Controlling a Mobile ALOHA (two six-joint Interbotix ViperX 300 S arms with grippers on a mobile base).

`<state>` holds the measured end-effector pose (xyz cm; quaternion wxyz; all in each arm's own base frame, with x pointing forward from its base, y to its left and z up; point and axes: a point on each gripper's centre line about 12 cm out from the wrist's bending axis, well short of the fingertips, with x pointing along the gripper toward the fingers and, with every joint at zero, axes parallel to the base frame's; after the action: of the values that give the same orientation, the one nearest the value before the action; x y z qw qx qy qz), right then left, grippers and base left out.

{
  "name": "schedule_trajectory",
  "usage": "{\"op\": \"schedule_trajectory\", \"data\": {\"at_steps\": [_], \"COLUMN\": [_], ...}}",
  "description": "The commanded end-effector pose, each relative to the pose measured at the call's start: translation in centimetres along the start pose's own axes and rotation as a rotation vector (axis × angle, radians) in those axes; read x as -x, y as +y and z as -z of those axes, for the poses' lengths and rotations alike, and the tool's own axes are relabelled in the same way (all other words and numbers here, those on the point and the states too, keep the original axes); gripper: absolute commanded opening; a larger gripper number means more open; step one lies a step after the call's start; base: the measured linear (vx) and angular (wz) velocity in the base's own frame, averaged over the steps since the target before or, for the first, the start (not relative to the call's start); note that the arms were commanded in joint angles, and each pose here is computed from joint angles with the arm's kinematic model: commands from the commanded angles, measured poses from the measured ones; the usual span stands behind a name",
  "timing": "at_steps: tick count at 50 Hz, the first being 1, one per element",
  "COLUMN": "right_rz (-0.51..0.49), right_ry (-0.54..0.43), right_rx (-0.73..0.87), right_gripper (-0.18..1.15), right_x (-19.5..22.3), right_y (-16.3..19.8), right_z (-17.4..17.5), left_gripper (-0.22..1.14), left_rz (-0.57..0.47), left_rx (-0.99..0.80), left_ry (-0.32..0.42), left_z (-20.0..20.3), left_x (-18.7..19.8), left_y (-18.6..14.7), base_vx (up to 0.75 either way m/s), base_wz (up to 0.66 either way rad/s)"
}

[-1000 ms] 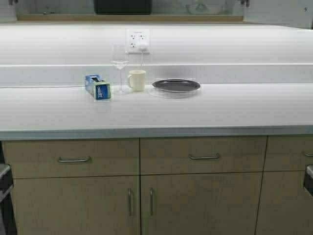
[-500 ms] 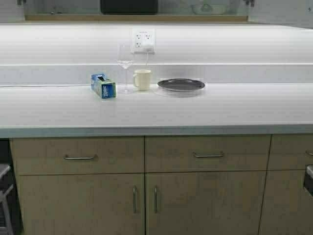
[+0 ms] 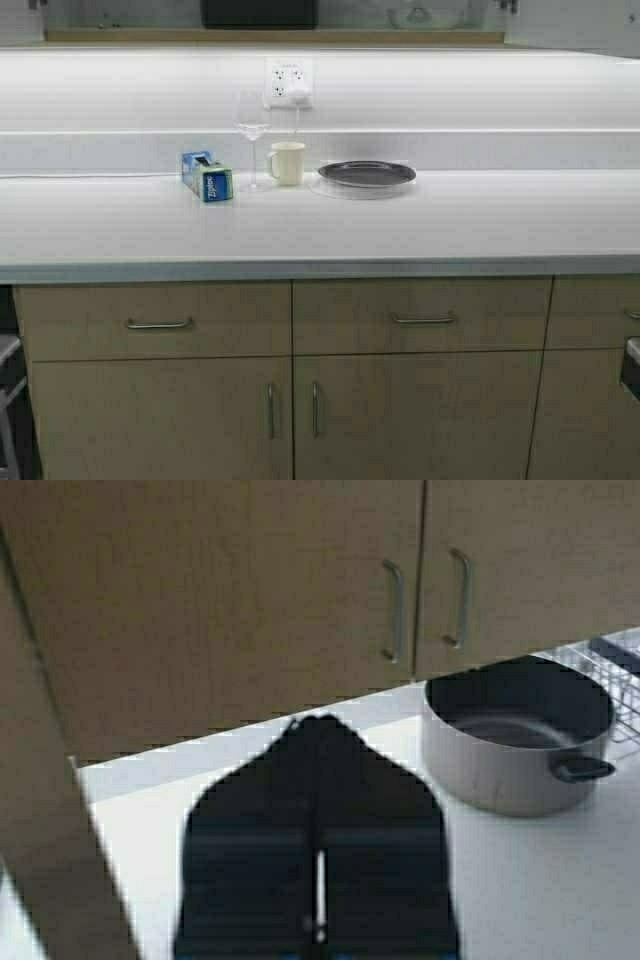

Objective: Open the cabinet, put the pot inside, then close it

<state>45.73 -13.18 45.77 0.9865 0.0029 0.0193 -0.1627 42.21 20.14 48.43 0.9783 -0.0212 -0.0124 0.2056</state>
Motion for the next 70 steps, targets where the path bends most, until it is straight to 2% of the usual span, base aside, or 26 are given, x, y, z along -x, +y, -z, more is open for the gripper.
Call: {"op": "schedule_trajectory", "data": {"at_steps": [1, 9, 17, 22, 29, 38, 49, 56, 70], "right_rz": [-0.063, -0.164, -0.287, -0.335, -0.354, -0.425, -0.518, -0.565, -0.574], "right_ry": [-0.043, -0.051, -0.07, -0.074, -0.051, 0.017, 0.088, 0.098, 0.099], "right_rx": [0.002, 0.026, 0.09, 0.126, 0.128, 0.145, 0.045, 0.041, 0.034], "right_gripper": [0.07, 0.07, 0.07, 0.07, 0.07, 0.07, 0.07, 0.07, 0.07], "right_x": [0.6, 2.4, 5.9, 7.9, 10.1, 12.1, 14.1, 15.6, 16.9], "right_y": [2.9, 7.6, 12.5, 14.0, 13.7, 15.7, 18.3, 19.6, 19.1], "right_z": [-1.8, -2.3, -2.8, -2.6, -1.4, 1.6, 3.5, 3.6, 3.7], "left_gripper": [0.04, 0.04, 0.04, 0.04, 0.04, 0.04, 0.04, 0.04, 0.04], "left_rz": [0.083, 0.163, 0.293, 0.357, 0.392, 0.389, 0.393, 0.402, 0.492], "left_rx": [0.009, 0.001, 0.002, 0.003, 0.004, -0.008, -0.008, -0.007, -0.007], "left_ry": [-0.018, -0.015, -0.032, -0.04, -0.027, -0.01, 0.0, 0.008, 0.019], "left_z": [-1.0, -0.7, -0.6, -0.3, 0.8, 2.4, 2.7, 2.8, 3.0], "left_x": [1.3, 4.3, 8.1, 10.3, 12.9, 14.9, 14.8, 12.9, 8.8], "left_y": [-3.8, -7.2, -12.2, -14.3, -14.7, -13.9, -14.1, -15.2, -21.0], "base_vx": [0.02, 0.02, 0.02, 0.02, 0.02, 0.06, 0.13, 0.12, 0.11], "base_wz": [0.01, 0.0, -0.02, -0.01, 0.0, 0.05, -0.02, -0.07, 0.03]}}
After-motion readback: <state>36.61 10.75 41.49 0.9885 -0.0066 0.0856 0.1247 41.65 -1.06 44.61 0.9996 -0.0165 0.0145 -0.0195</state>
